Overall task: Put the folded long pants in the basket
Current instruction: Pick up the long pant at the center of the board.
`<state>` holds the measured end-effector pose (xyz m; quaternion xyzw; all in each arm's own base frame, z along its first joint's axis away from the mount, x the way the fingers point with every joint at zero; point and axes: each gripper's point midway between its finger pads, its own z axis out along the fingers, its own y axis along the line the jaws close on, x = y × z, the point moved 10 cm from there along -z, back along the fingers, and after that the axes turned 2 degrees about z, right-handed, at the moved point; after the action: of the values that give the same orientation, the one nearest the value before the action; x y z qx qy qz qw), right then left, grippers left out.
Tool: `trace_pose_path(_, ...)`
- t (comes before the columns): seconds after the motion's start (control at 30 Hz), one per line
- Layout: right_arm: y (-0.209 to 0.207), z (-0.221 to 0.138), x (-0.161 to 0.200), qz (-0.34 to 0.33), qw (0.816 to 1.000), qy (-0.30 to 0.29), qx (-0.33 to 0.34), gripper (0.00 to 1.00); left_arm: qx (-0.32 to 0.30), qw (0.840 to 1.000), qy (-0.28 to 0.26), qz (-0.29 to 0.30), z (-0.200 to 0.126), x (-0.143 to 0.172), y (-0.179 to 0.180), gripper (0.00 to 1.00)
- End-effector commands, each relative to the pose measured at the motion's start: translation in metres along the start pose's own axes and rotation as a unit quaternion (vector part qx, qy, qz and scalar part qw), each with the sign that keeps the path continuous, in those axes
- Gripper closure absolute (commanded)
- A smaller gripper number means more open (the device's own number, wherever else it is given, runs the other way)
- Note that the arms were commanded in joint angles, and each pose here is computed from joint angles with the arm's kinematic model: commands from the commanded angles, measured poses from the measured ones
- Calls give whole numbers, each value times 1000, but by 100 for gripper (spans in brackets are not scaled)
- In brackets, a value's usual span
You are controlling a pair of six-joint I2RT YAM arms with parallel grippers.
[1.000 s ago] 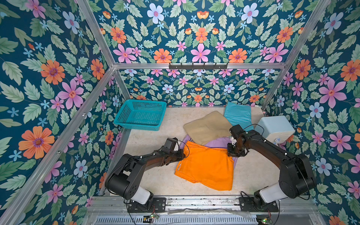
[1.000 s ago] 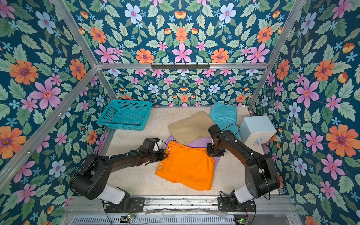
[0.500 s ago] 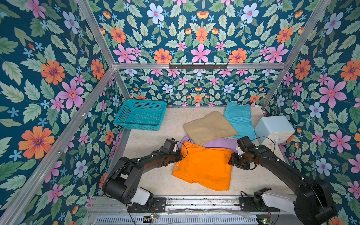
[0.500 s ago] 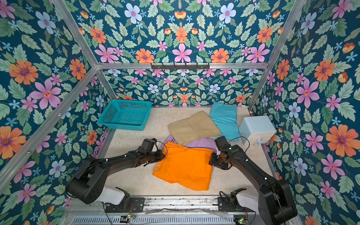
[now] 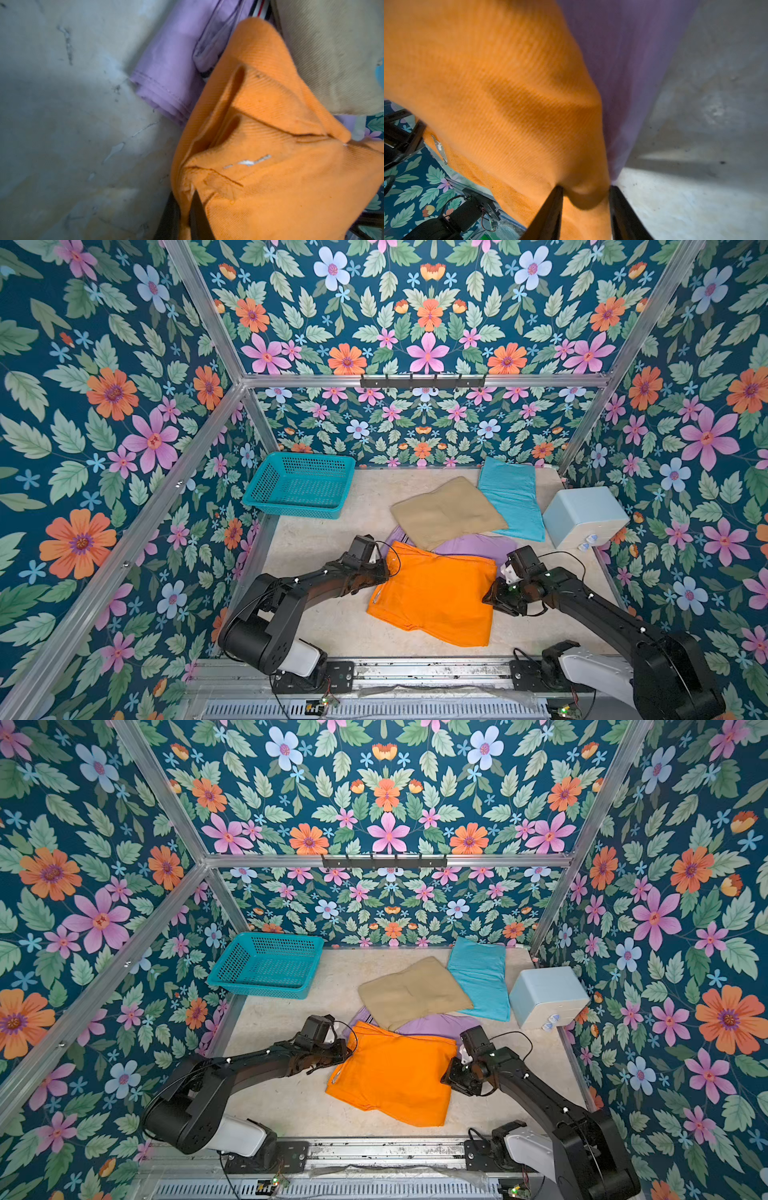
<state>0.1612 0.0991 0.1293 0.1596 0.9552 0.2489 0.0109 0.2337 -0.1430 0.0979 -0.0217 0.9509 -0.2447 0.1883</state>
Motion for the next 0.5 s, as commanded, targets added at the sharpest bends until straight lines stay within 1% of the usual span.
trace_pose_path(0.0,4,2,-3,-4,1000,0,-11,61,-100,994,28,-20,0,16,24,100)
trace_pose_path(0.27,2,5,-4,-8,1000,-4,-4,62,-106,994,27,-20,-1,16,24,100)
trace_pose_path(0.3,2,5,-4,-8,1000,-3,-4,64,-106,994,26,-22,-2,16,24,100)
trace_pose_path(0.33,2,5,-4,-9,1000,-2,-2,67,-105,994,26,-21,-2,16,24,100)
trace_pose_path(0.37,2,5,-4,-10,1000,-1,-2,73,-105,994,25,-21,-2,16,24,100)
trace_pose_path(0.43,2,4,-4,-10,1000,-2,1,93,-104,994,22,-21,-4,15,23,100)
trace_pose_path(0.47,4,0,-3,-13,1000,-9,7,100,-103,994,20,-22,-6,14,22,100)
